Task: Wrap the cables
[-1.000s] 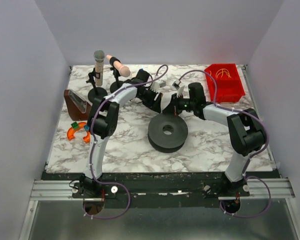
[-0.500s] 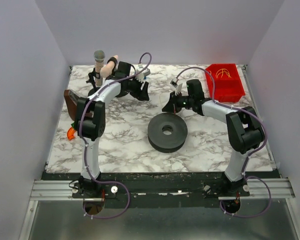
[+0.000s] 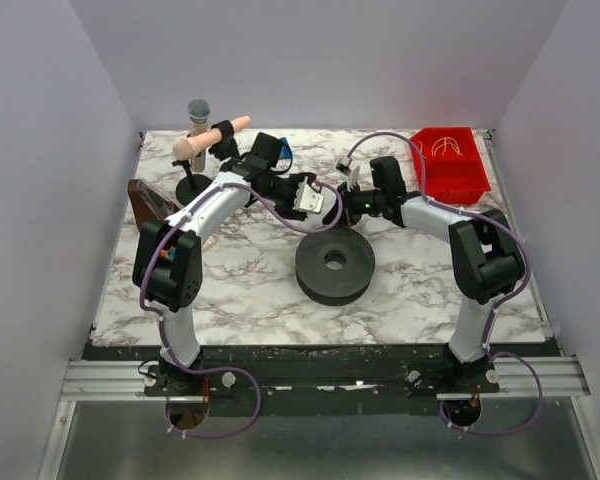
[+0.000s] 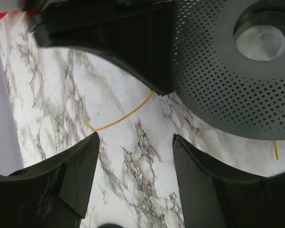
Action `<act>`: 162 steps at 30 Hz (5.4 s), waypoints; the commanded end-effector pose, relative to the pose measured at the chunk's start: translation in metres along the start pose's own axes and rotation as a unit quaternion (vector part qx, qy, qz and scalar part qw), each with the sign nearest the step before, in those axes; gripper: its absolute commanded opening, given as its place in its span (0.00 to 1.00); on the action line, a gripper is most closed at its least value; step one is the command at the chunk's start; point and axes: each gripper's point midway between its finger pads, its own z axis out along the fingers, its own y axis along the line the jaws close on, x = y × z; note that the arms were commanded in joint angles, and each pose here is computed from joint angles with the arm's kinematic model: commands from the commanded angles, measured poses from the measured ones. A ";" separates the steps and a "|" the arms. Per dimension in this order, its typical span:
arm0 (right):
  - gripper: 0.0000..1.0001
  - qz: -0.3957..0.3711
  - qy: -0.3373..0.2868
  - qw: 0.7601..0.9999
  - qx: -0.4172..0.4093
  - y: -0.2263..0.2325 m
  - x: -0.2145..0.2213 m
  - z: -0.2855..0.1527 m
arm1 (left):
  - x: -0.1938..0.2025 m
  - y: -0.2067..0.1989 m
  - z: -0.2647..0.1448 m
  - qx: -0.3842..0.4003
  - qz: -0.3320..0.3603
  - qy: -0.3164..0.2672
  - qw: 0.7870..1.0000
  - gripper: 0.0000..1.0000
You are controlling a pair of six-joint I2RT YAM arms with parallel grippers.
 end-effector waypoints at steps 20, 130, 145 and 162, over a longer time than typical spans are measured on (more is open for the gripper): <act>0.01 -0.013 0.010 0.999 -0.052 0.020 -0.004 -0.001 | 0.031 0.004 0.055 0.037 0.139 0.078 0.986 0.41; 0.77 -0.137 0.135 0.981 0.003 0.130 0.030 -0.033 | 0.029 -0.169 -0.026 0.138 -0.623 0.086 0.765 0.00; 1.00 -0.249 0.237 0.904 0.255 0.022 0.032 -0.061 | 0.032 -0.174 -0.019 0.130 -0.651 0.080 0.744 0.00; 0.01 -0.185 0.226 0.952 0.090 0.094 0.069 -0.034 | 0.034 -0.175 -0.018 0.126 -0.656 0.083 0.739 0.00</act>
